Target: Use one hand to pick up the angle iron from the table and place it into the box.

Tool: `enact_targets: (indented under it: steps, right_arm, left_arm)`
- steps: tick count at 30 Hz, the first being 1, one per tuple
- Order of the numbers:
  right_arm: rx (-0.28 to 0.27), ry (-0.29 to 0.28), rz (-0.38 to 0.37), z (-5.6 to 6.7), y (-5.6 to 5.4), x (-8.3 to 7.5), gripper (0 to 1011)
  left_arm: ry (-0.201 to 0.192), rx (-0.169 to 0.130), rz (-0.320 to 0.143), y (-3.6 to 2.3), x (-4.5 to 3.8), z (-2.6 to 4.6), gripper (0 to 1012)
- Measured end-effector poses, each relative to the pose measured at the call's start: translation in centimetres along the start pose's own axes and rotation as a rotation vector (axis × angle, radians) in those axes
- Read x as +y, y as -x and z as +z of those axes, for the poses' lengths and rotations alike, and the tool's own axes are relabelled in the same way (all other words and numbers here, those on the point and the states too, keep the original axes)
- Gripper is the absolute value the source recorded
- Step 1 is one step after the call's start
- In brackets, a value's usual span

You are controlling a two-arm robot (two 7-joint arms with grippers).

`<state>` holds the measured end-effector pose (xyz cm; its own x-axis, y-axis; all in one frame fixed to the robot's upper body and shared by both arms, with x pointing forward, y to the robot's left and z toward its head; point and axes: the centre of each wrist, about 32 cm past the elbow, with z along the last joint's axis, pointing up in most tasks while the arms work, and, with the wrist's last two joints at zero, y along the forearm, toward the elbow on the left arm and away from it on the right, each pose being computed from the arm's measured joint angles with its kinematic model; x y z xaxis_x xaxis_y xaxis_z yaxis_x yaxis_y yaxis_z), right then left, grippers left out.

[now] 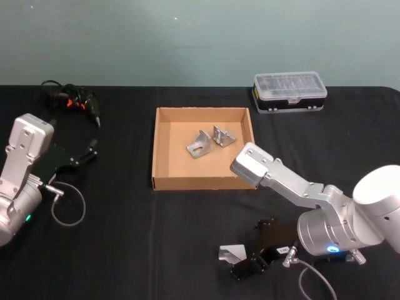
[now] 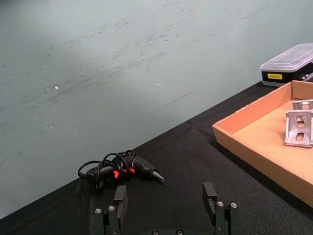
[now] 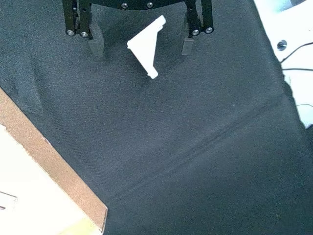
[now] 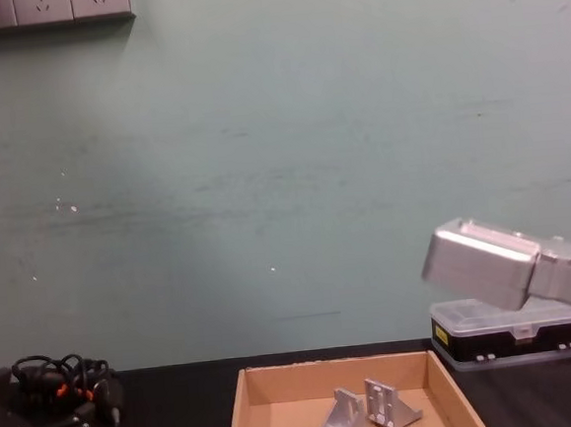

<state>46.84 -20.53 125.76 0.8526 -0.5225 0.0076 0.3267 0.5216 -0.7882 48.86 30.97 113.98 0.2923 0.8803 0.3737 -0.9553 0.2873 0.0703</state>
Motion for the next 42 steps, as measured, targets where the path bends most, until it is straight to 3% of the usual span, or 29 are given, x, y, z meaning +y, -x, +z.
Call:
enact_targets:
  steps: [15, 26, 36, 42]
  right_arm:
    - [-0.005, 0.019, -0.01, 0.6, -0.1, 1.5, 1004]
    - [-0.004, 0.018, -0.011, 0.6, -0.1, 1.4, 983]
    - [-0.003, 0.016, -0.011, 0.5, -0.2, 1.4, 731]
    - [-0.003, 0.015, -0.01, 0.5, -0.2, 1.4, 530]
  left_arm:
    - [0.0, 0.0, 0.0, 0.0, 0.0, 0.0, 1011]
    - [0.0, 0.0, 0.0, 0.0, 0.0, 0.0, 1011]
    - [0.0, 0.0, 0.0, 0.0, 0.0, 0.0, 1011]
    - [0.0, 0.0, 0.0, 0.0, 0.0, 0.0, 1011]
